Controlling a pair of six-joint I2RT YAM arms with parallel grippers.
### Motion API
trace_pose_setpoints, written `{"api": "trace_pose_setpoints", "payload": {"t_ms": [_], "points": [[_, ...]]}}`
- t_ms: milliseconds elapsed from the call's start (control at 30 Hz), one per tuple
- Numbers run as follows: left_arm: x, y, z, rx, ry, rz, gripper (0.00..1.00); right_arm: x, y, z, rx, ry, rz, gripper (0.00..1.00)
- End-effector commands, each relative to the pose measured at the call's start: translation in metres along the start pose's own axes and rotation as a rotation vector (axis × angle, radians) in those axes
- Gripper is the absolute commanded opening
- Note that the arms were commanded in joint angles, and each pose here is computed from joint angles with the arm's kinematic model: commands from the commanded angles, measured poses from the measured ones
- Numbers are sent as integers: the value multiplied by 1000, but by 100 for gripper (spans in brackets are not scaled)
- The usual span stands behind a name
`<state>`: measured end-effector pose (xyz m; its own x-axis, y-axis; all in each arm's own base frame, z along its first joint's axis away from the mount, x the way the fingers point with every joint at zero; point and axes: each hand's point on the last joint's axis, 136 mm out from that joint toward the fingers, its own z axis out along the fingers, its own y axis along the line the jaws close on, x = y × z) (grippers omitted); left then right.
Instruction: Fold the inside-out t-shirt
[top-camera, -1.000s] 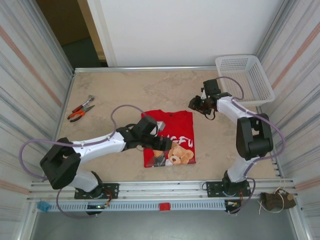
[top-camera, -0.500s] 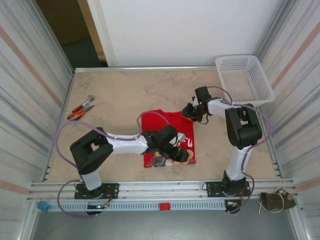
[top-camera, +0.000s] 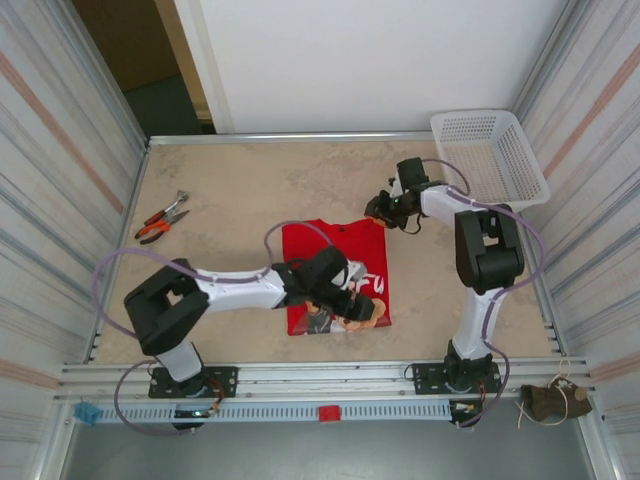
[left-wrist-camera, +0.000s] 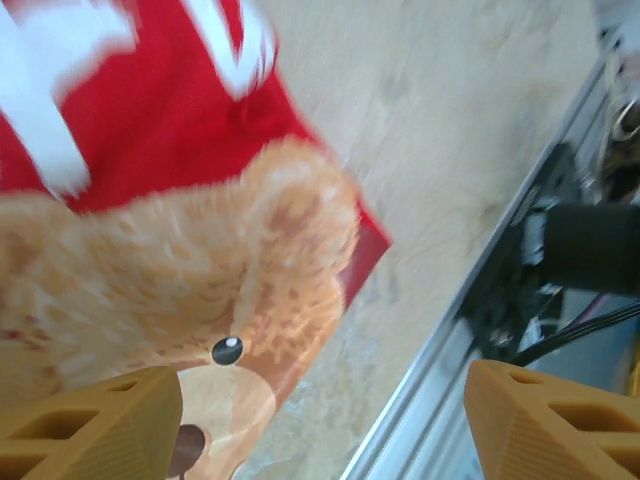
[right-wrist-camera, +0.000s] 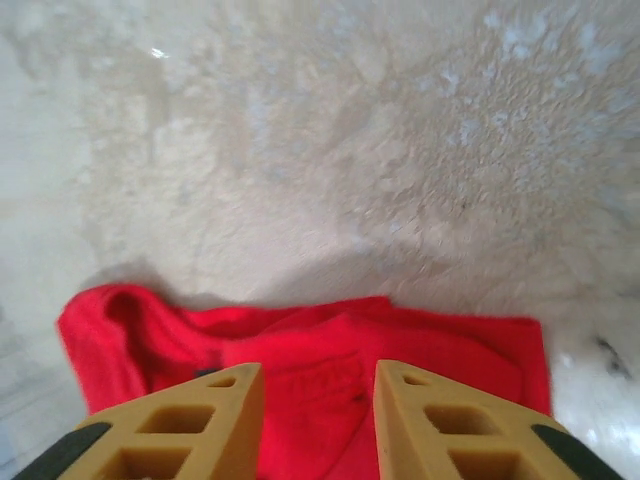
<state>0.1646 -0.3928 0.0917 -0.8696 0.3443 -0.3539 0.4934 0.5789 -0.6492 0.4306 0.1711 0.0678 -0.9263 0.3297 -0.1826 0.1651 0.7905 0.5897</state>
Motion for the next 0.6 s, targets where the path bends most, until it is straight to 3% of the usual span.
{"api": "trace_pose_setpoints", "payload": {"t_ms": [0, 67, 133, 233, 300, 367, 467, 567], "points": [[-66, -3, -66, -42, -181, -2, 76, -21, 28, -61, -24, -112, -83, 42], [-88, 29, -95, -97, -238, -59, 77, -17, 16, -68, 20, -122, -91, 56], [-104, 63, -119, -117, -295, -112, 83, -10, 0, -66, 46, -106, -82, 63], [-120, 115, -146, -106, -354, -198, 96, 0, -19, -56, 63, -75, -62, 67], [-128, 144, -156, -96, -381, -241, 97, 3, -27, -49, 64, -62, -53, 67], [-133, 167, -160, -106, -392, -255, 91, 6, -31, -42, 63, -47, -49, 67], [-135, 188, -155, -107, -377, -270, 69, 11, -36, -33, 58, -25, -41, 67], [-133, 204, -143, -112, -355, -298, 60, 15, -43, -26, 67, -7, -31, 67]]}}
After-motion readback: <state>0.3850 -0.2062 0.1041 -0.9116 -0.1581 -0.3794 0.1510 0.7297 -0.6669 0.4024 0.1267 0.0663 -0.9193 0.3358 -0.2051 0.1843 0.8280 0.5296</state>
